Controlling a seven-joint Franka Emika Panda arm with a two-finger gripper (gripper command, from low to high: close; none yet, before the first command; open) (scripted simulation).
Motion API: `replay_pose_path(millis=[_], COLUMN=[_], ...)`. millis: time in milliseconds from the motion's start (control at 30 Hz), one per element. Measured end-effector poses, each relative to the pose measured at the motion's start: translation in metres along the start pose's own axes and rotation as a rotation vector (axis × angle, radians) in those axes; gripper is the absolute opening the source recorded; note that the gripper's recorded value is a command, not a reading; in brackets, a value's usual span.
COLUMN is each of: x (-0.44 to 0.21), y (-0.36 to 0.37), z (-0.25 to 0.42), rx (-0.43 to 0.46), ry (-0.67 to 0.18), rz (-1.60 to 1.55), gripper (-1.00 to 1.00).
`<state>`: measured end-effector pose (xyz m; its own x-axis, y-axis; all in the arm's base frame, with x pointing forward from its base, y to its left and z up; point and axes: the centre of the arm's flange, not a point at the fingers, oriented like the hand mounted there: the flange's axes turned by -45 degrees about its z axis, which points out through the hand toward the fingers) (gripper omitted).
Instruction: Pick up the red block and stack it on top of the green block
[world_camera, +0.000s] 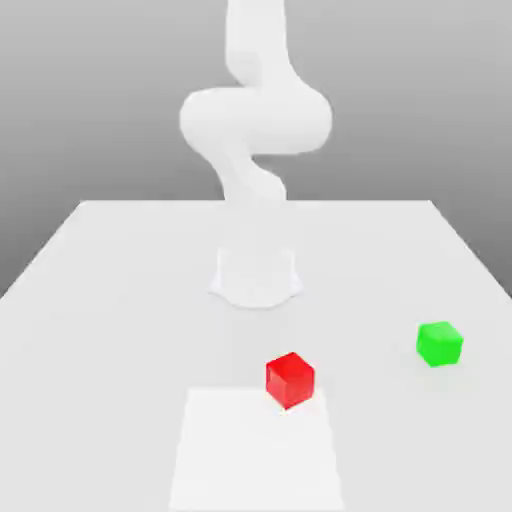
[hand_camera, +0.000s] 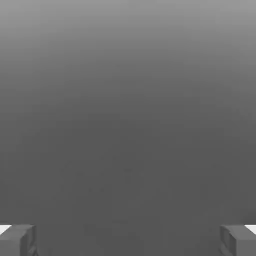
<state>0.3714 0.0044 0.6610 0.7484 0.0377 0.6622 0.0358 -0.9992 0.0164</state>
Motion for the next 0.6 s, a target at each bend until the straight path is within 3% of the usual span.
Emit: replay_pose_path(millis=[300,600], x=[-0.121,-0.332], y=[-0.028,-0.053], z=[0.192,0.306], rx=[0.078,0.207], ry=[-0.325,-0.673], rz=[-0.238,-0.508], gripper=[0.0,0.0])
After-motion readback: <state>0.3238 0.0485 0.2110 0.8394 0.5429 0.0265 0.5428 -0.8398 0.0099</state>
